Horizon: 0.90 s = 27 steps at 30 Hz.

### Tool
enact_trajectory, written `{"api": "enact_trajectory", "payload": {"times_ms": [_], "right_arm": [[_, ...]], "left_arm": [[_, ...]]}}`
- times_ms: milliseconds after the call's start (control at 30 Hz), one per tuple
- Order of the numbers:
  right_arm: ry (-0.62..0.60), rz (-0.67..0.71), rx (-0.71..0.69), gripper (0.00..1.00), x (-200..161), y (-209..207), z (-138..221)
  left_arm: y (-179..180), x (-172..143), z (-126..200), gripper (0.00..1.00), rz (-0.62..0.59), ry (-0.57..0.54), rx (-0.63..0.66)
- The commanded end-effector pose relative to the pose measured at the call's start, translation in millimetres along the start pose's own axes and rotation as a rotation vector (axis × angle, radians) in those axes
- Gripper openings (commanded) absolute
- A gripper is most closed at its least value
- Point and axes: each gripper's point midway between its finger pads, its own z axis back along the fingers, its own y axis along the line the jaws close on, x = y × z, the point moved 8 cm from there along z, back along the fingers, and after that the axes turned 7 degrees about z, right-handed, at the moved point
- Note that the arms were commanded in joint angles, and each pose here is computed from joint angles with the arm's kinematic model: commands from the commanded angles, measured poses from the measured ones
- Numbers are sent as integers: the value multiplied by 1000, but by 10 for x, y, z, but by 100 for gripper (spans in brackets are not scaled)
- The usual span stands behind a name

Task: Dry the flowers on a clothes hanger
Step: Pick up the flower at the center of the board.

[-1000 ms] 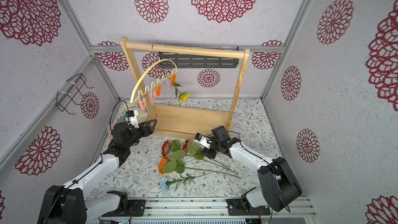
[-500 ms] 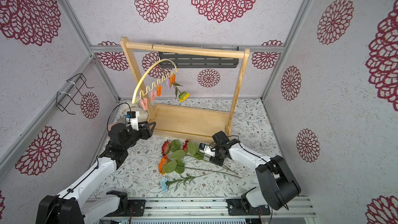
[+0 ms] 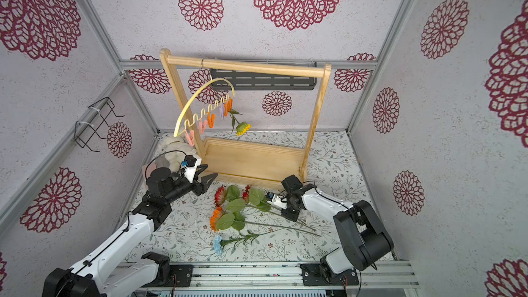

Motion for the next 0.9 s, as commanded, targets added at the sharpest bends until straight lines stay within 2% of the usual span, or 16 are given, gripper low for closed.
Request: {"api": "enact_trajectory", "payload": {"times_ms": [0,133,233,467,567,700,800,867], "right_arm": [[-6,-19,5,15,28,-50,83],[-52,-13,7,3,115,-74,208],[-103,-27,19,1,183,-72,333],[-265,-162,-5,2,427,-148,844],[-319,-260,55,2,560,-177,1017],[-381,-388,236,2,749,-163,1166],[-413,-443,383,3,834,-94,1233],[-407,-482,425,3,849,-74,1277]], "left_arm": [[-197,-59,-3,62,-168,43,-108],[-448,-141,-67,63,-355,132,-213],[-560,-163,-164,63,-408,172,-246],[-880,102,-298,63,-550,82,-330],[-1008,198,-286,63,-667,56,-347],[-1122,174,-286,66,-845,100,-344],[-1132,183,-316,66,-858,98,-330],[-1163,174,-341,66,-874,87,-339]]}}
